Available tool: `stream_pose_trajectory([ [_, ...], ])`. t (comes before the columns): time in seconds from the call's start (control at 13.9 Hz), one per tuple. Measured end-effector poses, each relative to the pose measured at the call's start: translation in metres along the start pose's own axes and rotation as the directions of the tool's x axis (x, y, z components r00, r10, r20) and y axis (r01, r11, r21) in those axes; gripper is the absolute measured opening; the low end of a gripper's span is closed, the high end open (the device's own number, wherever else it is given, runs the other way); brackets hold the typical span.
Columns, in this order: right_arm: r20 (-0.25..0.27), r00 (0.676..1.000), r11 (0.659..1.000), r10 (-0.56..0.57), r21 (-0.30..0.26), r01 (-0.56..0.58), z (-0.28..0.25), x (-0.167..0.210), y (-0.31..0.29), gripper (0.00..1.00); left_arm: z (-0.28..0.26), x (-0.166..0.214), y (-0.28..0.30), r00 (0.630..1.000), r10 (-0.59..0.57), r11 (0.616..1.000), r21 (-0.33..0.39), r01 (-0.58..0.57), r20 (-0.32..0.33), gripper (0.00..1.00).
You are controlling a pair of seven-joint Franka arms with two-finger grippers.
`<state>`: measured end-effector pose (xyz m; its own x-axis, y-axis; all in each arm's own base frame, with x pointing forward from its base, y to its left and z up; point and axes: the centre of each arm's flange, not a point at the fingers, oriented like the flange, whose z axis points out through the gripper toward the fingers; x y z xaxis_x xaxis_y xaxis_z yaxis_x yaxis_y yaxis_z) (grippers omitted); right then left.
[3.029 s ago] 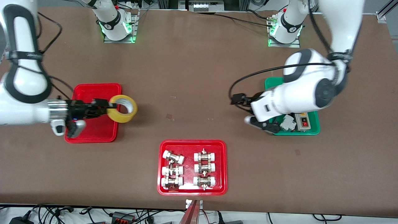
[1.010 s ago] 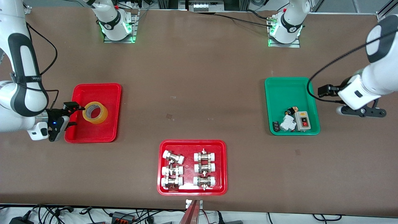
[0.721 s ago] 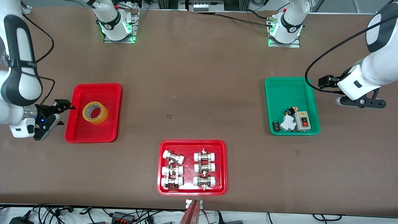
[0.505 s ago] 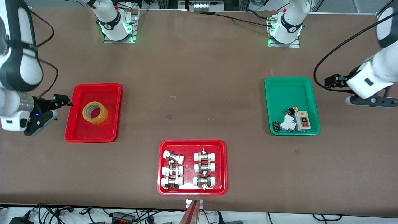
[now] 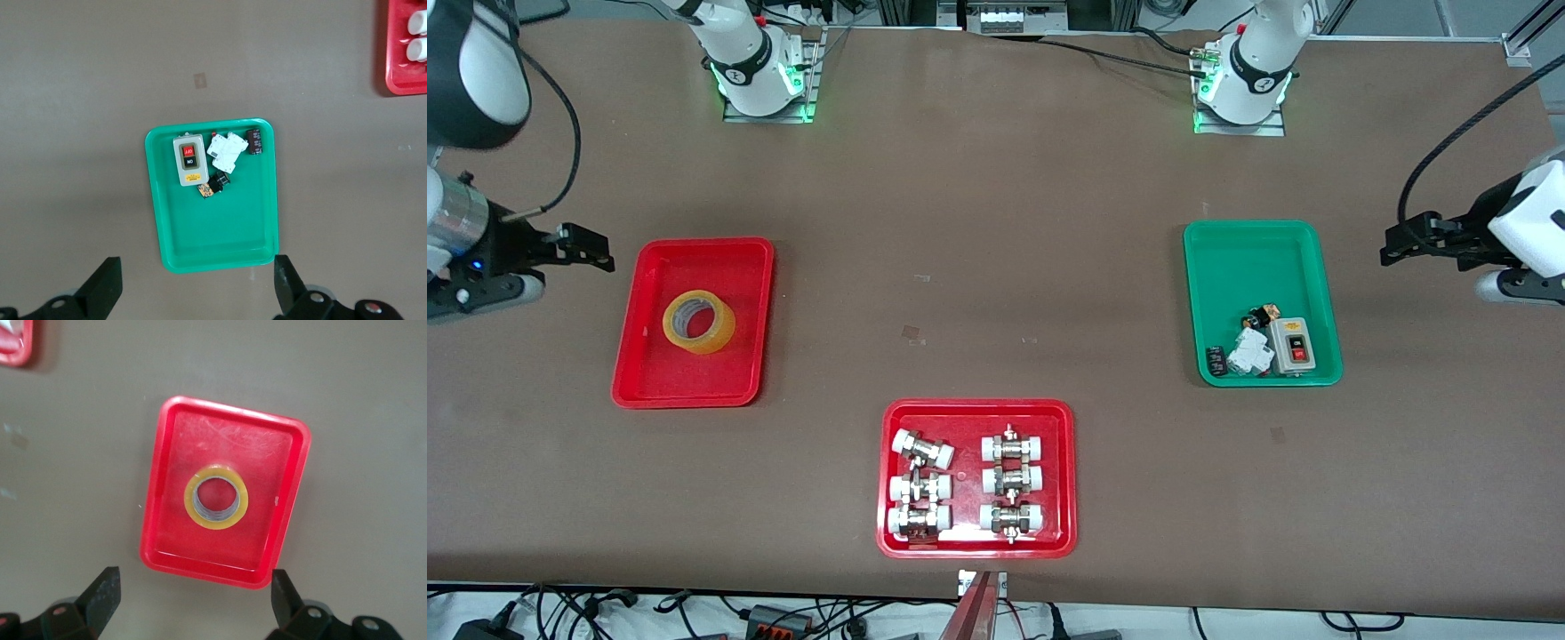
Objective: Left arm passes tape to right arm into tray
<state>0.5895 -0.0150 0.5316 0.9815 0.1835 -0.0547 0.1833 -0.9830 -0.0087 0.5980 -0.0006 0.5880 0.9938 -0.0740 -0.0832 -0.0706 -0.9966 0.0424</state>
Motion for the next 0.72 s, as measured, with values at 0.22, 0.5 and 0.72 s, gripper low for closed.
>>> stream_pose_trajectory([
  [0.22,-0.049,0.990,0.991,0.131,-0.011,-0.132,-0.041,-0.018,-0.027,1.00,-0.006,-0.012,0.004,1.000,0.011,1.000,0.028,-0.011,-0.002,1.00],
  [0.5,-0.092,0.976,0.980,0.197,-0.007,-0.198,-0.065,-0.027,-0.040,1.00,0.003,-0.033,0.011,1.000,0.008,0.998,0.060,-0.008,0.003,1.00],
  [0.72,-0.072,0.967,0.970,0.243,-0.005,-0.244,-0.068,-0.030,-0.042,1.00,0.014,-0.033,0.005,1.000,-0.001,0.998,0.061,0.001,0.000,1.00],
])
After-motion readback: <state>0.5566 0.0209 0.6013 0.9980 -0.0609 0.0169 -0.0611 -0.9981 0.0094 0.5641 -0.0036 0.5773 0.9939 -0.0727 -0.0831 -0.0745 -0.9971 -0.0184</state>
